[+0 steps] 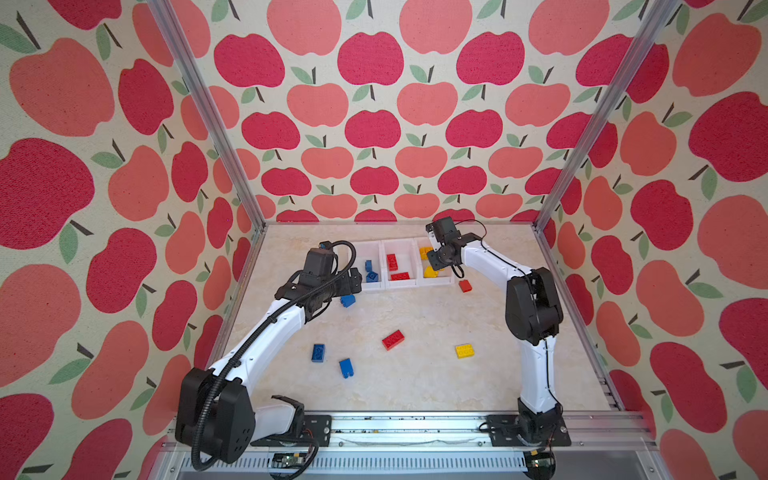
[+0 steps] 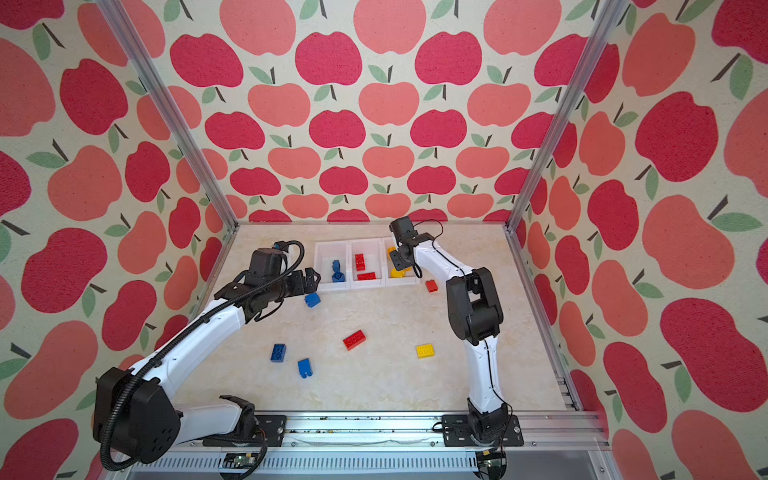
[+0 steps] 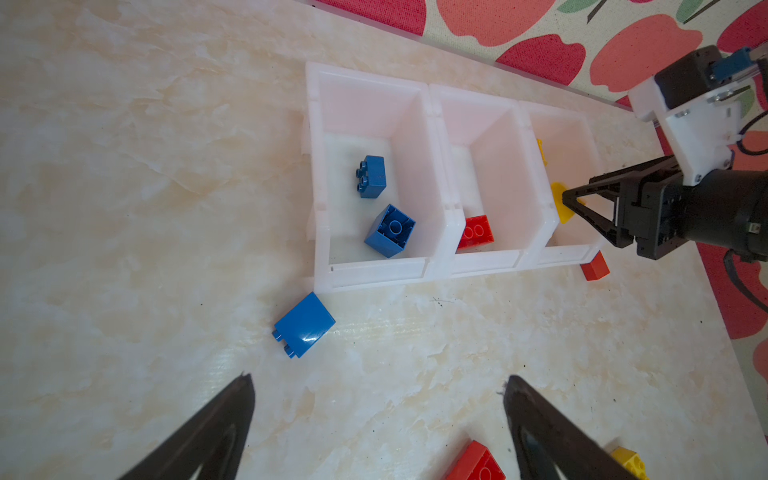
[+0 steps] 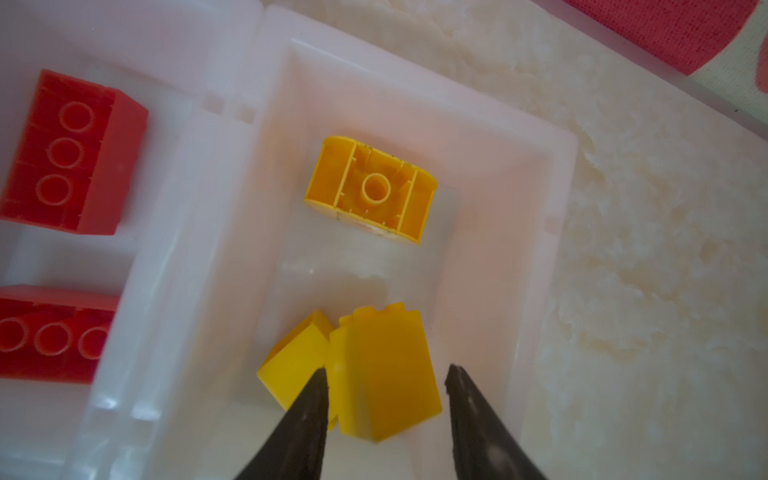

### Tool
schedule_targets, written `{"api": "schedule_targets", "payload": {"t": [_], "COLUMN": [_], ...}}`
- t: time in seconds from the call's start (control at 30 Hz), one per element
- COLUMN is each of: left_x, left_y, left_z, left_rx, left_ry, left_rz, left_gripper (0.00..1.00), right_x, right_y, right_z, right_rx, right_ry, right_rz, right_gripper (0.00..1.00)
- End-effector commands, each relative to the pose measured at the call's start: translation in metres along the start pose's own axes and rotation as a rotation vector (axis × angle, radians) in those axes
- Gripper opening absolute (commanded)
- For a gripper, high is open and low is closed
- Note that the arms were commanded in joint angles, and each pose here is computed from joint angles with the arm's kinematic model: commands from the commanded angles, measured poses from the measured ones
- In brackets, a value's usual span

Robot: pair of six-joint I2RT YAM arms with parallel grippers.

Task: Sort the legos into containers by color
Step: 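Carry the yellow brick over the yellow compartment and open the right gripper, then lower the right gripper onto the small red brick beside the tray and grasp it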

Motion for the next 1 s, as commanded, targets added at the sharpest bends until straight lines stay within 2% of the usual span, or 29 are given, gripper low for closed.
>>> {"api": "schedule_targets", "payload": {"t": [0.0,0.57,0.73,0.97], "left_x": [0.003,0.001,0.002,-0.001], "left_y": [-0.001,-0.003,-0.003,-0.003], "left_z": [0.005,0.005,0.006,0.007], "left_rx": [-0.008,-0.014,-0.017,-0.023], "left_ry": [-0.011,-0.012,-0.016,-0.014], "left_rz": [0.011,0.014,0.014,0.014], "left_gripper": [0.96,0.96,0.97,0.98], "right_x": [0.003,-0.013,-0.032,-0.072], "right_y": [-0.004,-0.009,-0.012,-0.029], "right_z": [0.005,0.059,0.076,0.094], "right_rx": [-0.01,-0.002,0.021,0.058], "right_ry": [-0.007,-0.052,-0.036,-0.001], "right_rz": [-0.002,-0.043,-0.051,-0.099], "right_gripper": [0.54,0.65,0.72,0.76]}}
Point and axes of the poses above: each gripper's point midway between its finger pads, its own z axis back along the fingers, its own y axis along the line the jaws close on, x = y × z, the point moved 3 cm from there along z, back along the fingers, and after that the axes turned 6 degrees about z, right-handed, at the moved point
